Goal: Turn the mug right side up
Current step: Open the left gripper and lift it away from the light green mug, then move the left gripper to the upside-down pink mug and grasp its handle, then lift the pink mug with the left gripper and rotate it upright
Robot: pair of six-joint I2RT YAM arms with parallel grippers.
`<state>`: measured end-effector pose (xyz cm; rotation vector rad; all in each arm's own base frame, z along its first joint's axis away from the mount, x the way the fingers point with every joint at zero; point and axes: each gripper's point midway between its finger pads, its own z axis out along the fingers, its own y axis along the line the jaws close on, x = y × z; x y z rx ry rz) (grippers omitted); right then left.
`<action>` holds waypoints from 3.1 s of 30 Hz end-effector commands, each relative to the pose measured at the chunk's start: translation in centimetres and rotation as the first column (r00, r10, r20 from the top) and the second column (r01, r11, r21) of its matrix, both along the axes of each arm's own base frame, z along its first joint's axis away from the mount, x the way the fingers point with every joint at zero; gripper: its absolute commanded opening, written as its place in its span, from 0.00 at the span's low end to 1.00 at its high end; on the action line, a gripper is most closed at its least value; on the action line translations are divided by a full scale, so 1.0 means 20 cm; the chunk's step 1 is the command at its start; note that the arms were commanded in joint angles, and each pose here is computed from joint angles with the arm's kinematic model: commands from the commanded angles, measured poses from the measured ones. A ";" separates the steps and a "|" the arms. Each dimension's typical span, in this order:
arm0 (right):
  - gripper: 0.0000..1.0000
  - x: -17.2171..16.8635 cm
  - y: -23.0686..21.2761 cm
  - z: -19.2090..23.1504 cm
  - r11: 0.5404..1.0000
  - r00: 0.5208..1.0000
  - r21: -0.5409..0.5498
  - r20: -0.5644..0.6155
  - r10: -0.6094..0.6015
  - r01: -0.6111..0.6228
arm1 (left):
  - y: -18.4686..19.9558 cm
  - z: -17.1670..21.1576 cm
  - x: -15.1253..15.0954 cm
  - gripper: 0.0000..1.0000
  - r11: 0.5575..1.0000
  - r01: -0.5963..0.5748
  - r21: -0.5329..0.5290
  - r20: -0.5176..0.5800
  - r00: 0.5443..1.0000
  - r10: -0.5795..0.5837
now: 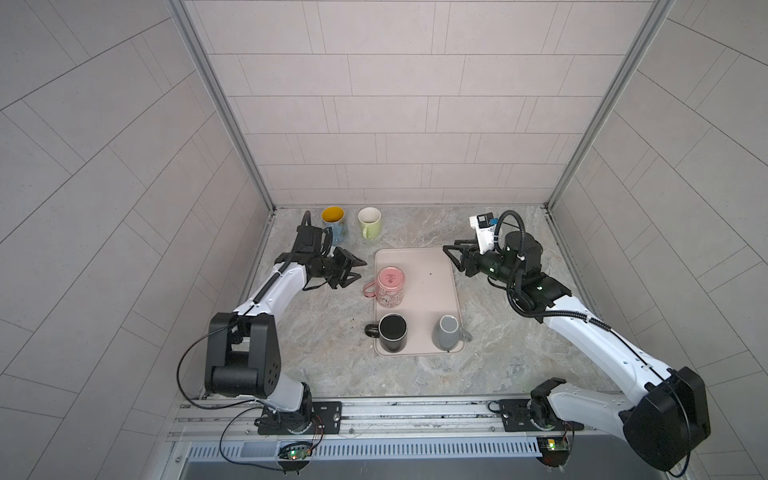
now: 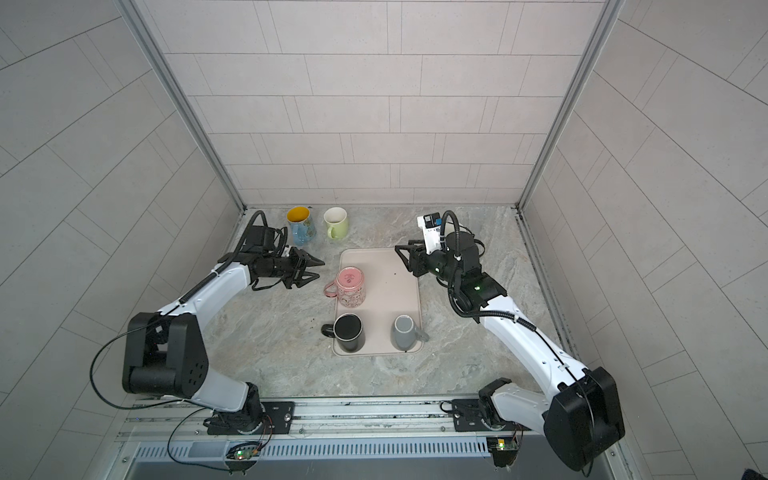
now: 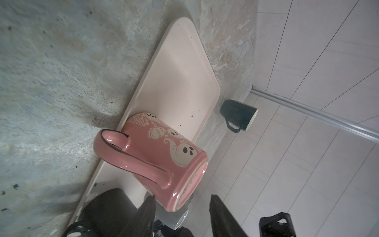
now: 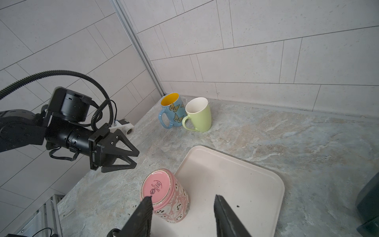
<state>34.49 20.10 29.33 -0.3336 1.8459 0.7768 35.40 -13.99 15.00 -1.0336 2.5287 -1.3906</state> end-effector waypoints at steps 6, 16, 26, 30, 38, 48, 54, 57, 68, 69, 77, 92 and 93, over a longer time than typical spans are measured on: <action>0.50 -0.01 -0.01 -0.01 1.000 1.000 -0.020 -0.012 0.006 -0.006 | -0.03 -0.06 0.06 0.49 0.972 -0.178 -0.153 -0.167 0.974 0.152; 0.50 0.01 0.00 -0.05 0.999 0.999 -0.045 -0.038 0.008 -0.009 | -0.03 -0.15 -0.01 0.49 0.955 -0.247 -0.163 -0.297 0.936 0.191; 0.50 0.02 0.00 -0.11 0.998 0.997 -0.060 -0.074 0.005 -0.009 | -0.02 -0.23 -0.14 0.49 0.962 -0.252 -0.108 -0.395 0.898 0.191; 0.51 0.03 0.01 -0.12 0.998 0.996 -0.058 -0.084 0.003 -0.008 | -0.03 -0.27 -0.15 0.49 0.962 -0.256 -0.096 -0.426 0.884 0.192; 0.50 0.04 0.01 -0.15 0.998 0.994 -0.059 -0.107 -0.002 -0.004 | -0.08 -0.31 -0.09 0.49 0.967 -0.237 -0.095 -0.448 0.878 0.171; 0.51 0.06 0.01 -0.18 0.998 0.992 -0.065 -0.126 -0.004 -0.004 | -0.11 -0.34 -0.01 0.49 0.966 -0.235 -0.104 -0.454 0.876 0.165; 0.51 0.07 0.02 -0.20 0.998 0.990 -0.065 -0.142 -0.001 -0.008 | -0.17 -0.36 -0.02 0.49 0.972 -0.206 -0.112 -0.469 0.873 0.131; 0.51 0.08 0.02 -0.21 0.998 0.989 -0.069 -0.150 -0.002 -0.008 | -0.18 -0.36 -0.02 0.49 0.973 -0.200 -0.114 -0.469 0.875 0.125; 0.51 0.09 0.01 -0.24 0.996 0.985 -0.084 -0.170 -0.022 0.007 | -0.20 -0.39 -0.06 0.46 0.975 -0.193 -0.114 -0.491 0.864 0.113; 0.51 0.09 0.01 -0.25 0.996 0.985 -0.086 -0.173 -0.022 0.008 | -0.20 -0.39 -0.07 0.45 0.975 -0.193 -0.114 -0.491 0.864 0.113; 0.51 0.09 0.00 -0.27 0.995 0.981 -0.093 -0.187 -0.045 0.028 | -0.20 -0.40 -0.08 0.39 0.975 -0.189 -0.114 -0.497 0.861 0.109; 0.51 0.11 -0.02 -0.29 0.994 0.978 -0.101 -0.198 -0.069 0.050 | -0.23 -0.40 -0.07 0.14 0.972 -0.196 -0.129 -0.495 0.862 0.108; 0.51 0.11 -0.02 -0.29 0.994 0.977 -0.101 -0.200 -0.070 0.051 | -0.23 -0.40 -0.07 0.12 0.972 -0.196 -0.130 -0.492 0.864 0.109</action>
